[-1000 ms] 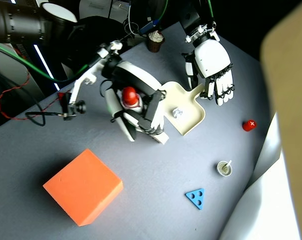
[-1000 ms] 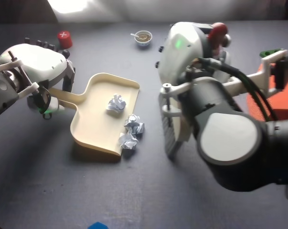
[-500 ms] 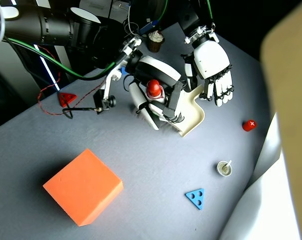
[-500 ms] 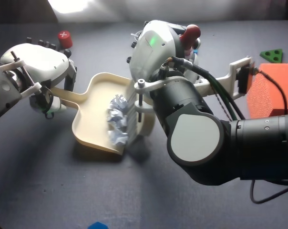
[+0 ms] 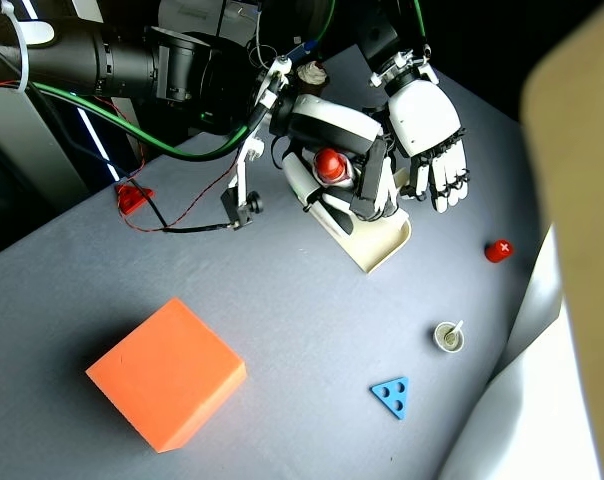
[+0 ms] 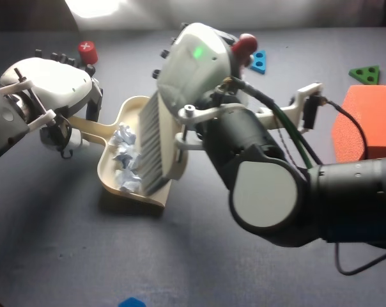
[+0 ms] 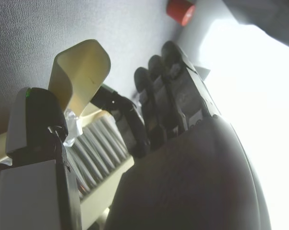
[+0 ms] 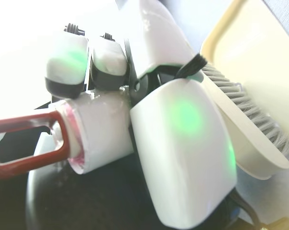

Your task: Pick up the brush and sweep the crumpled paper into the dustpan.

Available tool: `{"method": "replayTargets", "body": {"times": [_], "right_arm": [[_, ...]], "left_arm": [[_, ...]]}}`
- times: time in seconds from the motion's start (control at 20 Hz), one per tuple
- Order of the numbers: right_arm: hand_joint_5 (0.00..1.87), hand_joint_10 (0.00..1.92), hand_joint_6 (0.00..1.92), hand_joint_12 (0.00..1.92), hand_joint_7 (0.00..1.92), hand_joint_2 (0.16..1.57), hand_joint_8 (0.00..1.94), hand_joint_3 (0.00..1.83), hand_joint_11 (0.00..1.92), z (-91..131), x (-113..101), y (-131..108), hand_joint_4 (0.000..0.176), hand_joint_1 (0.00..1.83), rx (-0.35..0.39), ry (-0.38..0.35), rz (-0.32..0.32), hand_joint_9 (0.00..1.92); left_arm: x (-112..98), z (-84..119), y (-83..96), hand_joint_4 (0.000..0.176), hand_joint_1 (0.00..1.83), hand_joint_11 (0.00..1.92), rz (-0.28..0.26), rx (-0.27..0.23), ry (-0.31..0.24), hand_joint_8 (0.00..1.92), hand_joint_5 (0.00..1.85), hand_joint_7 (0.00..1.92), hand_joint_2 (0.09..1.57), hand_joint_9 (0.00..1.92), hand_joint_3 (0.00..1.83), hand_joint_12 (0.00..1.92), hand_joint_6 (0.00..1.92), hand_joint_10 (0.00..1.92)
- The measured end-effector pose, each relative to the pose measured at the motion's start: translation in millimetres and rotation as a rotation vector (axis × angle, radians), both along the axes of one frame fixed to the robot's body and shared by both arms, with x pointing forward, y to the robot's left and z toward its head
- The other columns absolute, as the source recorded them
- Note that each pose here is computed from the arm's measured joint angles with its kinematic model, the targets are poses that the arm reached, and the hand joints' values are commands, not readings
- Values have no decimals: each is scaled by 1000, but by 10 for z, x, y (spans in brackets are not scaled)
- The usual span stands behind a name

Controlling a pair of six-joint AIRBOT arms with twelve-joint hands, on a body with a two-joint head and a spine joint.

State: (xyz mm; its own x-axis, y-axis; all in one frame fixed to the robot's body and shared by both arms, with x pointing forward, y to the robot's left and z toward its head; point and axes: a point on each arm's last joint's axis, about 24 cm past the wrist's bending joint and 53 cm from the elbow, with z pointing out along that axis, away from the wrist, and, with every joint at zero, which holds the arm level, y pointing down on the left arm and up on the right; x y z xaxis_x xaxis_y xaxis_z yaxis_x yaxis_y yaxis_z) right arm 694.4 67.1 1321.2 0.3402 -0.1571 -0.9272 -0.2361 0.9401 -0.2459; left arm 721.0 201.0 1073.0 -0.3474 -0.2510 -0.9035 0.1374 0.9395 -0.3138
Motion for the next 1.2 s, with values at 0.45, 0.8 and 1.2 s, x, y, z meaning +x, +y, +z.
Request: {"method": "replayTargets", "body": {"times": [0.45,0.8,1.2], "right_arm": [[911,1921,1921,1921,1055,1196,1941,2,1381,-38,-95,-207,104,1531,-162,-25,-9,1300],[912,1921,1921,1921,1039,1203,1941,1,1374,-126,-42,-52,112,1522,-116,4,39,1301],[923,1921,1921,1921,1051,1188,1941,0,1383,-69,-117,195,130,1545,-59,-10,97,1306]], "left_arm": [[3,6,1,0,1100,355,1,-1,-1,2,930,441,1144,397,1,13,1054,7],[4,7,5,0,1075,344,4,-3,-1,2,910,438,1156,368,0,7,1090,2],[5,9,7,0,1080,342,4,-2,-2,2,917,425,1151,360,2,7,1078,2]]}}
